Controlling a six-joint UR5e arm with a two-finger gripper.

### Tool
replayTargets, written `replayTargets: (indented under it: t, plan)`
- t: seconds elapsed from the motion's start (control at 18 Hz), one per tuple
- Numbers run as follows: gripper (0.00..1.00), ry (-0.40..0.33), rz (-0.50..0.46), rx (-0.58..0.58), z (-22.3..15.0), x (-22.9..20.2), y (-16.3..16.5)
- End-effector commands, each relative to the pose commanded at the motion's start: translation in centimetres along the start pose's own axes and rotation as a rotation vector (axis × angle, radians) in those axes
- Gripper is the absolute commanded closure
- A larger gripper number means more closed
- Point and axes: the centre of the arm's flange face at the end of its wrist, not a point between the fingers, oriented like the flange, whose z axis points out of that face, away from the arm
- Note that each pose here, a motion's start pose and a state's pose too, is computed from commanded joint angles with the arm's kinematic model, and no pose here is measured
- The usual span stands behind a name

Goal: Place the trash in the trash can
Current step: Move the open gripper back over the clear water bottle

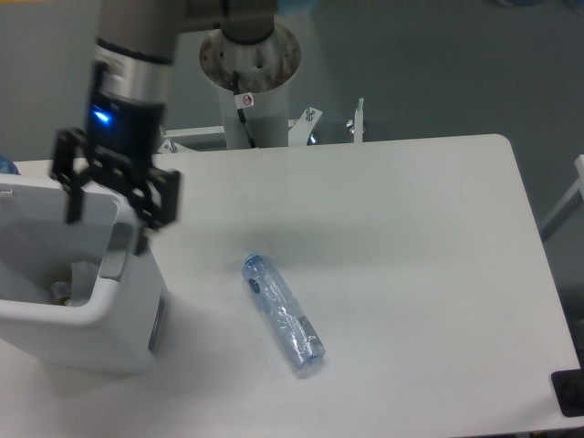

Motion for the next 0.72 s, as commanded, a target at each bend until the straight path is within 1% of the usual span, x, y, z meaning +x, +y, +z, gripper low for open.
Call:
replayTargets:
  t: [0.11, 0.22, 0.33, 0.5, 0.56, 0.72]
  plan:
    - [0.0, -0.024, -0.074, 0.004, 0.5, -4.3, -0.2]
    - [0.0, -0.042, -0.119, -0.023, 2.0, -7.5, 0.9]
    - [0.0, -0.05, -0.16, -0.067, 4.1, -10.0, 2.7]
    - [0.0, -0.037, -0.199, -0.124, 7.4, -12.1, 4.9]
    - [0.0, -0.042, -0.21, -0.151, 8.5, -12.6, 5.6]
    - [0.0, -0.07, -0.242, -0.293, 10.8, -14.0, 8.0]
